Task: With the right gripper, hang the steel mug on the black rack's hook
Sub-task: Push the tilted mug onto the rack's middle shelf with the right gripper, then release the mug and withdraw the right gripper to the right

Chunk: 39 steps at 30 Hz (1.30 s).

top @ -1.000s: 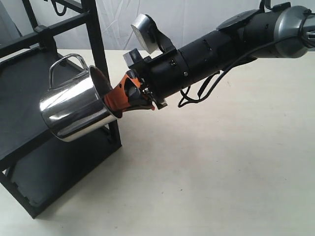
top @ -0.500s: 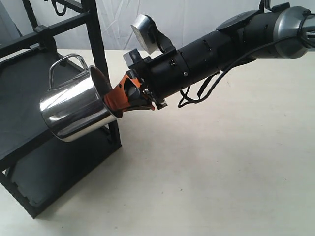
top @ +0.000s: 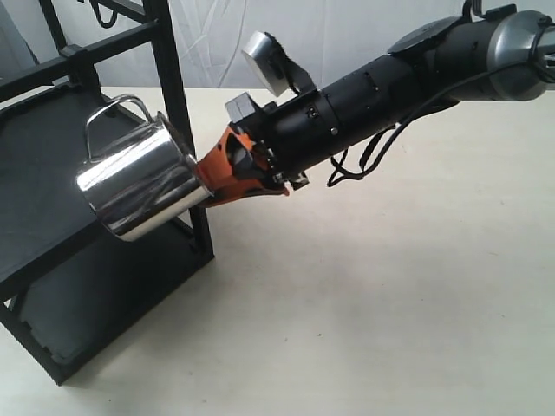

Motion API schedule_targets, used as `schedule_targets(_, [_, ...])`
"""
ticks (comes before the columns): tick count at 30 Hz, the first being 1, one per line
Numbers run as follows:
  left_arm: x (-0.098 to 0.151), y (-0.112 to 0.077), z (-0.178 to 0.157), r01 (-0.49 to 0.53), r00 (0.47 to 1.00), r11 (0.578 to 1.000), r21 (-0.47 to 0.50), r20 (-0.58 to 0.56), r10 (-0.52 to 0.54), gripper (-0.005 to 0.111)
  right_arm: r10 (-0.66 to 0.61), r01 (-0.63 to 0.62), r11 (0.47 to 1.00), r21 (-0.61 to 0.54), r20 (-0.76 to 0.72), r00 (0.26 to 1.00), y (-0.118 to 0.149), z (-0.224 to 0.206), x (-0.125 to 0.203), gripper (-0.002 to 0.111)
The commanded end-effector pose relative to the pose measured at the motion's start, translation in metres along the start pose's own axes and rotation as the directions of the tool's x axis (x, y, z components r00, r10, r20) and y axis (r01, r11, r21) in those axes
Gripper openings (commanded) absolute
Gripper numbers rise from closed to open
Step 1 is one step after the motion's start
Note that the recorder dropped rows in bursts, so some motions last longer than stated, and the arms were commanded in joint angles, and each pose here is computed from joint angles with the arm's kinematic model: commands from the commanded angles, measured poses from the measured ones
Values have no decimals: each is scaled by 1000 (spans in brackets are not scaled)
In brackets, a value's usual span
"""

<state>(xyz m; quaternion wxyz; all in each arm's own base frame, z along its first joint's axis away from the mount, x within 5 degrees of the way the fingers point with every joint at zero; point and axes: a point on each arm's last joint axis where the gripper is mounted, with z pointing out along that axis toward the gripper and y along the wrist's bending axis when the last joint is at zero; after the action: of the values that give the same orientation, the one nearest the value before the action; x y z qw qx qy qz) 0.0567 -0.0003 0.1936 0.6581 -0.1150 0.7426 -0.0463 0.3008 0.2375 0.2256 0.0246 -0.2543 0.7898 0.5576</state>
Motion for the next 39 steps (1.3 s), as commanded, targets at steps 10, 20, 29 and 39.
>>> schedule_targets(10, [-1,0,0,-8,1000,1000,-3,11,8,2,-88,56,977,206,149,985,1,-104,-2,35])
schedule_targets(20, [-1,0,0,-19,1000,1000,-5,8,19,2,-248,165,775,611,53,967,44,-156,23,-1])
schedule_targets(29, [-1,0,0,-19,1000,1000,-5,8,19,2,-493,162,590,791,194,848,106,-171,99,-1])
schedule_targets(39, [-1,0,0,-19,1000,1000,-5,8,19,2,-609,-41,546,837,430,667,114,-168,176,-1])
